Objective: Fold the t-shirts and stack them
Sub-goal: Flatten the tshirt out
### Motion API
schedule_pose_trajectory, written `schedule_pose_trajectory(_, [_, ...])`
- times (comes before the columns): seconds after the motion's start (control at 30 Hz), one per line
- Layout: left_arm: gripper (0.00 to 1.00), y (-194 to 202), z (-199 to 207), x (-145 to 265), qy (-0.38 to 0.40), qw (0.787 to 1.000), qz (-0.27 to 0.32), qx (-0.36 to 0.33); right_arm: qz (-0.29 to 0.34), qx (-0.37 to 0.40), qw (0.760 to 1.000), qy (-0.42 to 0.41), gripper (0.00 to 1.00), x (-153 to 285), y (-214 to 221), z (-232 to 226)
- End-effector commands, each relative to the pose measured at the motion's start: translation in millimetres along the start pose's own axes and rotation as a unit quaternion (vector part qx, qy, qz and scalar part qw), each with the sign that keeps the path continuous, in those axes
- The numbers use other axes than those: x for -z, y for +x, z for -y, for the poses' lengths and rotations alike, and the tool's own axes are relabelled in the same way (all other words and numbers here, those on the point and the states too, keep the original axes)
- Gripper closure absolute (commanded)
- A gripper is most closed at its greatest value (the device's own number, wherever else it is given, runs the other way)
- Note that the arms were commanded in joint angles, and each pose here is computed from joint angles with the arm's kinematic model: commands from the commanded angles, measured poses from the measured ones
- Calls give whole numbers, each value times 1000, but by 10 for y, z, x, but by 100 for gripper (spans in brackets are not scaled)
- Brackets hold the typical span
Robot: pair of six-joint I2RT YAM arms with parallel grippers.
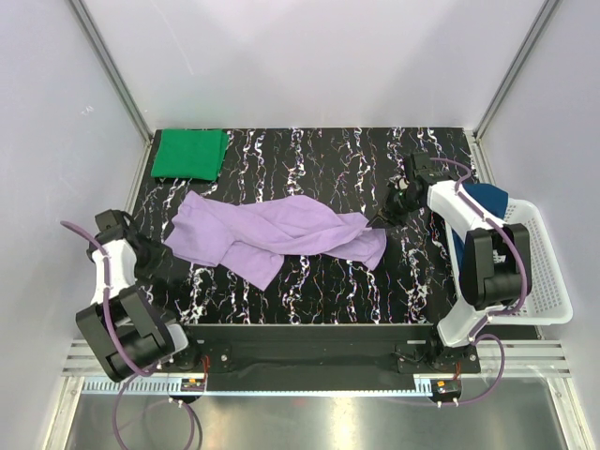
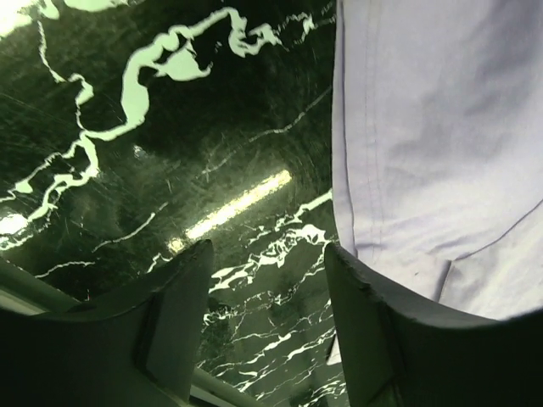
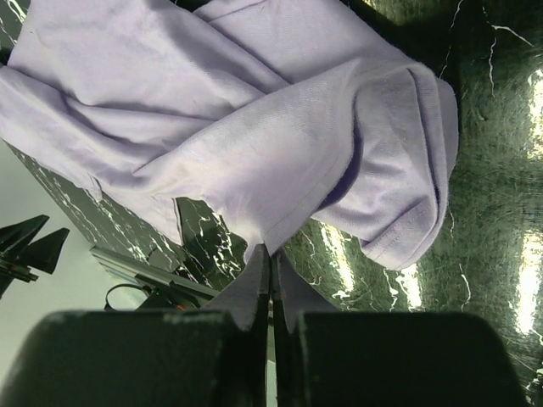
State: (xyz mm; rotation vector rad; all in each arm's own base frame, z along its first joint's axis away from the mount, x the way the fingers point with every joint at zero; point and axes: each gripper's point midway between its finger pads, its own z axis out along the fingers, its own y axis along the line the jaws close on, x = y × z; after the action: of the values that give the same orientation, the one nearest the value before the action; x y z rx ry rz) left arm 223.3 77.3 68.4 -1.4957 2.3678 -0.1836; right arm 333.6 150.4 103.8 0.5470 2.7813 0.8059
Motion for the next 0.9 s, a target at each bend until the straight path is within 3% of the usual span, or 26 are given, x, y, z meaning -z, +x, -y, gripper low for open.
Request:
schedule_pose_trajectory(0.0, [41, -111, 84, -54, 32, 999, 11, -14, -3, 18, 1000, -16, 100, 41, -33, -89])
schedule_pose_trajectory(0.2, [38, -325, 304, -243, 79, 996, 29, -27, -1, 30, 999, -11, 100, 56, -25, -68])
schedule_pose_trajectory(0.43, [51, -687, 295, -521, 31, 998, 49, -30, -1, 36, 999, -12, 100, 55, -46, -73])
schedule_pose_trajectory(0.87, [46, -916, 224, -775, -18, 994, 51, -99, 6, 35, 999, -12, 100, 78, -38, -69])
